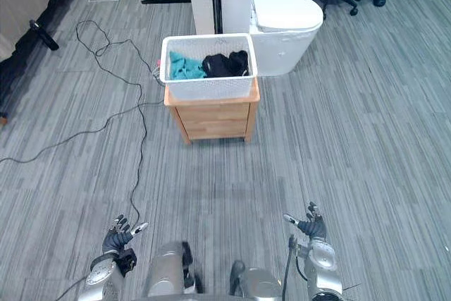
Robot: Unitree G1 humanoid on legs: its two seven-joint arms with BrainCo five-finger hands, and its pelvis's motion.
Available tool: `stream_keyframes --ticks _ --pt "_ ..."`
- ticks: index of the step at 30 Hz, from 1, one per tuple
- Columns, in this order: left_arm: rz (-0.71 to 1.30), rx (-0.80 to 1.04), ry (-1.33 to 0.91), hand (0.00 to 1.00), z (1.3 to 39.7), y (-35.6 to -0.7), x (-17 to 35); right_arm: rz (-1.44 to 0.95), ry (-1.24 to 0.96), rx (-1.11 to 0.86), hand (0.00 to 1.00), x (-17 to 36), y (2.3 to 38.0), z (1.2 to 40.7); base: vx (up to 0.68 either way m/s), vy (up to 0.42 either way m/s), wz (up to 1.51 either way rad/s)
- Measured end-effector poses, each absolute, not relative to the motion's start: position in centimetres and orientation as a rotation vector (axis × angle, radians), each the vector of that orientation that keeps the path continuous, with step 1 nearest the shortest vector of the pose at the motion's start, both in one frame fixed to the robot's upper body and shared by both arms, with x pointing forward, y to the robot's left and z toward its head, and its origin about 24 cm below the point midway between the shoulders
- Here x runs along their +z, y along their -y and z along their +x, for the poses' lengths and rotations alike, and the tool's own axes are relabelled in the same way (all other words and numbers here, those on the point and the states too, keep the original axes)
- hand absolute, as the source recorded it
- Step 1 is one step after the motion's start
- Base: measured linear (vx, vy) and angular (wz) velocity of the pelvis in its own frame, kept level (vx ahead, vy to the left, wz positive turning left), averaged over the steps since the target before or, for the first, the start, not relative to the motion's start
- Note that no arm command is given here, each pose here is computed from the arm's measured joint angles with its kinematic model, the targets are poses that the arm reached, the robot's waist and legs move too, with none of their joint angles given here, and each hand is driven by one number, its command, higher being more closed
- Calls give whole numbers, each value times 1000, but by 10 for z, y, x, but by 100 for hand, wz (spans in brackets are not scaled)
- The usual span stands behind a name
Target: Pick up the laundry basket with both hands and put the clothes into the washing machine.
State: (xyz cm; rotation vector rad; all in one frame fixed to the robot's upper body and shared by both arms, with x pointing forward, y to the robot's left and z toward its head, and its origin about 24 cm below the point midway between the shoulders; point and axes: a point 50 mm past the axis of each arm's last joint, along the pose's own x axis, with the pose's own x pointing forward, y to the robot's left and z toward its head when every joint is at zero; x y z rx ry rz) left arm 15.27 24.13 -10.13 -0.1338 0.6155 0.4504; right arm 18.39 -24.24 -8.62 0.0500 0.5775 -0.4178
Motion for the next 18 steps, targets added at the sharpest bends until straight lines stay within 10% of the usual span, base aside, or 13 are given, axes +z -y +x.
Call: stream_keyframes --ticks 18 --pt "-110 476 -716 0 131 -246 -115 6 -691 -418 0 -105 244 159 591 100 -16"
